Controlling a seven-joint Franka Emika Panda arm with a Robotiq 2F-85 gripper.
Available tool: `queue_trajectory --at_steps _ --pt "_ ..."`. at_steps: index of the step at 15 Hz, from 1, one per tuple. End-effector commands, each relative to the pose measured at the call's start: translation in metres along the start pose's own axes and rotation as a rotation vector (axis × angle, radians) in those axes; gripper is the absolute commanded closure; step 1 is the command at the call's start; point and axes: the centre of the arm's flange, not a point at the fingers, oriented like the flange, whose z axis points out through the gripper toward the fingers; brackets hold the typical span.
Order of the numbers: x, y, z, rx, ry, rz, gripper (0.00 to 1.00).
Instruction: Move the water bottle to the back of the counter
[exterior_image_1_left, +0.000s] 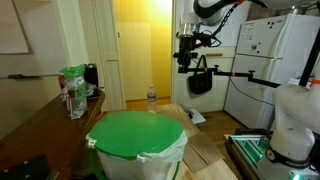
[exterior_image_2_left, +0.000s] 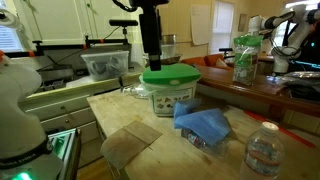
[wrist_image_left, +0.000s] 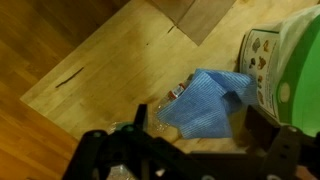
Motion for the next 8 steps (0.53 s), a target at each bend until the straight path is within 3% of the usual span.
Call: queue_trajectory --at_steps 1,8 --pt "0.031 0.016 0.002 -0.025 0.039 0.09 0.0" --pt "0.108 0.057 0.004 -0.09 0.09 0.165 0.0"
